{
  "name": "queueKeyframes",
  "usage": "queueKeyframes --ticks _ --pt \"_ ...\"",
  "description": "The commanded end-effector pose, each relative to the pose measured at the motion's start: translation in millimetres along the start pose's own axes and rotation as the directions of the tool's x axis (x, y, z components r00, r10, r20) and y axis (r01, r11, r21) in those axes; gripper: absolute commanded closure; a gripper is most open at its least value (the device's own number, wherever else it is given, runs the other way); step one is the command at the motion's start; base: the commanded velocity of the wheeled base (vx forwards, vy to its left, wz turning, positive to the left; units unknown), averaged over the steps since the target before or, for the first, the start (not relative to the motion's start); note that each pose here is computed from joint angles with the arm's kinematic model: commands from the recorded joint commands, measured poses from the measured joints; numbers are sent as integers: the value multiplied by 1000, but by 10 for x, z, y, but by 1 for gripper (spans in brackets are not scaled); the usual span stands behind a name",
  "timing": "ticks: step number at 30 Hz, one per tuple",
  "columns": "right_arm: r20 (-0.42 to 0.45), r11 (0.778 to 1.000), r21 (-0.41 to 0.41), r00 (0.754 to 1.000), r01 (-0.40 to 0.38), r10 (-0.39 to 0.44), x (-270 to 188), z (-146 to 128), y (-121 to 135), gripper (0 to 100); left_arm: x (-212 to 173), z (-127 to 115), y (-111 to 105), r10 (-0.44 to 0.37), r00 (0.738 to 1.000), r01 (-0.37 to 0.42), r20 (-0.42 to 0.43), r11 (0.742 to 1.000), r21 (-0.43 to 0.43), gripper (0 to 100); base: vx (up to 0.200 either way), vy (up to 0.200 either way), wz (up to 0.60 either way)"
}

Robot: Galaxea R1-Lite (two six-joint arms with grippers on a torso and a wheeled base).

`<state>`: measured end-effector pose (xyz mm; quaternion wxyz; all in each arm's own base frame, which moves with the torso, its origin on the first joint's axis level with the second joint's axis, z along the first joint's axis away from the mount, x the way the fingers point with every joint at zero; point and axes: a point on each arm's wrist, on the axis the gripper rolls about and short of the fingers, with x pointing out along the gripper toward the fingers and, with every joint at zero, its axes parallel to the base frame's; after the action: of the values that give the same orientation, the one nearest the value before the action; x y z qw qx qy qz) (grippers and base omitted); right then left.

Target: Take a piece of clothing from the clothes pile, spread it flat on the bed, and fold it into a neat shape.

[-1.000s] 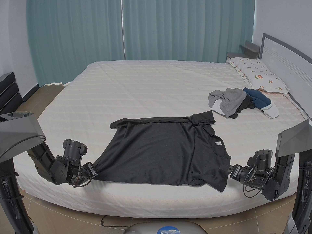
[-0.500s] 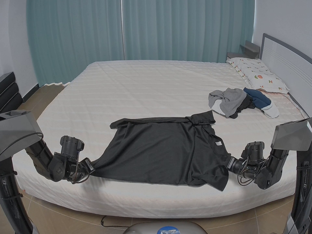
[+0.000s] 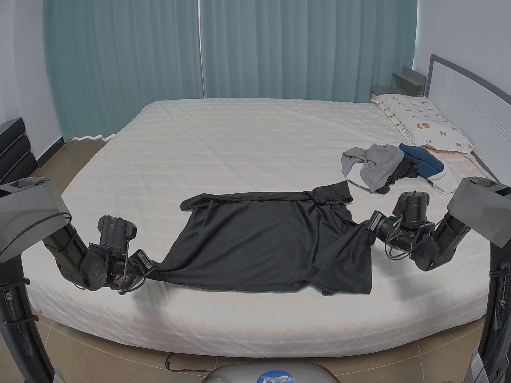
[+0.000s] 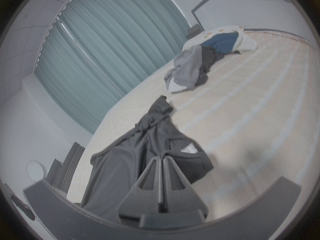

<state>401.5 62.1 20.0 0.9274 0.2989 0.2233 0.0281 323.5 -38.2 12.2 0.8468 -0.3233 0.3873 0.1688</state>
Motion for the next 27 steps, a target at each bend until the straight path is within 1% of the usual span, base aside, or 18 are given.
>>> queueKeyframes --ticks 1,3,4,9,12,13,15,16,19,21,23,25,26,27 --pt "88 1000 2 996 6 -6 376 198 82 100 126 67 26 14 1000 -13 7 999 -42 100 0 0 0" --pt "88 1000 2 996 6 -6 376 198 82 100 126 67 26 14 1000 -13 7 999 -42 100 0 0 0" --pt "121 1000 4 992 21 -22 534 183 52 100 135 68 30 14 1000 -14 6 999 -43 100 0 0 0" --pt "112 1000 -2 993 28 -27 733 -2 -48 100 173 51 36 9 1000 -9 9 999 -48 100 0 0 0" --pt "124 1000 -3 992 28 -28 785 -31 -75 100 191 36 42 6 1000 -6 11 999 -47 100 0 0 0" --pt "144 1000 -2 989 20 -19 822 -8 -88 100 210 28 47 6 1000 -6 11 999 -47 100 0 0 0" --pt "153 1000 -2 988 14 -13 852 -5 -87 100 218 24 50 7 1000 -7 10 999 -47 100 0 0 0" --pt "170 1000 0 985 6 -6 913 7 -92 0 230 19 53 9 1000 -9 8 999 -46 100 0 0 0" --pt "177 1000 0 984 16 -15 999 -54 -129 0 242 12 60 13 1000 -13 5 999 -46 100 0 0 0" --pt "193 1000 -2 981 6 -6 980 -41 -118 0 241 6 67 15 1000 -15 3 999 -45 100 0 0 0" --pt "181 1000 -1 983 19 -18 908 -32 -153 0 241 6 67 15 1000 -15 3 999 -45 100 0 0 0" --pt "171 1000 -4 985 24 -23 816 19 -143 0 237 9 63 13 1000 -13 5 999 -46 100 0 0 0" --pt "157 1000 -5 987 26 -25 693 88 -149 0 236 5 68 15 1000 -15 3 999 -45 100 0 0 0" --pt "157 1000 -5 987 26 -25 693 88 -149 0 236 5 68 15 1000 -15 3 999 -45 100 0 0 0"
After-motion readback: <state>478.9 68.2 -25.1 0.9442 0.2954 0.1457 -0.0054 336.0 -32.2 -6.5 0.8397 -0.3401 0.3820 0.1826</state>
